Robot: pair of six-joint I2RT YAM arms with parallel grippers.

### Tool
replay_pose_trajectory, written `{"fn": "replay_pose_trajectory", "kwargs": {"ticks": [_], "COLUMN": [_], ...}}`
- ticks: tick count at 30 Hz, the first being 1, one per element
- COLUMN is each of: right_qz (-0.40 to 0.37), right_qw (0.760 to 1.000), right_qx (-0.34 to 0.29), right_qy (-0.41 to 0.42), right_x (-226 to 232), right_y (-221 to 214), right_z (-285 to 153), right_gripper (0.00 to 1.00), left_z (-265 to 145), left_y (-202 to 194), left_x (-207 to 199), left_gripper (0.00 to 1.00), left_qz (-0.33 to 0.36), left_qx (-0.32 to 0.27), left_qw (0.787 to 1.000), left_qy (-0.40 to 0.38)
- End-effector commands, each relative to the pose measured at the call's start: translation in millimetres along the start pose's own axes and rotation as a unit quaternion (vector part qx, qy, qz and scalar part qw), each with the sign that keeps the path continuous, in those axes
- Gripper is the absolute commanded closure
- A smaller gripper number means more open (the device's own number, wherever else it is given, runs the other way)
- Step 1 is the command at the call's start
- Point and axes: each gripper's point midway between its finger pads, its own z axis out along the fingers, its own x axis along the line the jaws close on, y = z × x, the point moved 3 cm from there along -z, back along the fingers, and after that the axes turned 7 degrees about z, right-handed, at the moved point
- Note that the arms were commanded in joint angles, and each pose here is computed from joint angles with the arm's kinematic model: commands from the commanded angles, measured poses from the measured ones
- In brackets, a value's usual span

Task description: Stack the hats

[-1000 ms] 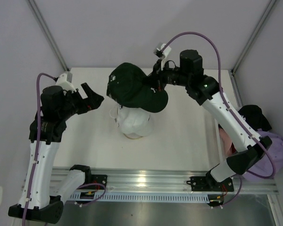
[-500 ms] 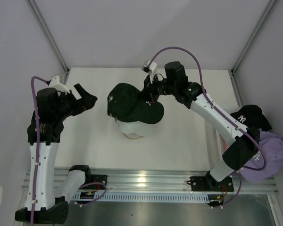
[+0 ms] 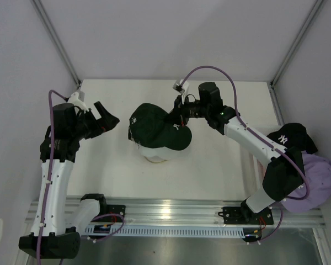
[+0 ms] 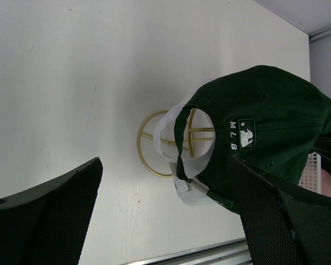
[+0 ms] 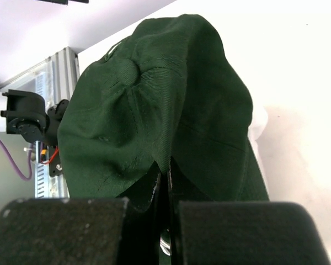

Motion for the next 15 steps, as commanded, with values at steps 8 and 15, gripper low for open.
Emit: {"fn": "replay_pose_trajectory", "kwargs": {"ticks": [8, 15], "right_qz": [-0.026, -0.029], "right_qw": [0.997, 0.997], "right_qx": [-0.066, -0.063], "right_qy": [0.024, 0.017], "right_x": [-2, -9], "right_y": [-1, -5], "right_z": [6, 8], "right_gripper": [1.0, 1.0], "left_z": [30, 47], "left_y": [-30, -42], "left_x": [12, 12], "left_gripper": [0.01, 0.03], "left_qz": [-0.021, -0.042], "left_qx": [0.055, 0.075], "left_qw": [0.998, 0.996], "left_qy": [-0.016, -0.037]}}
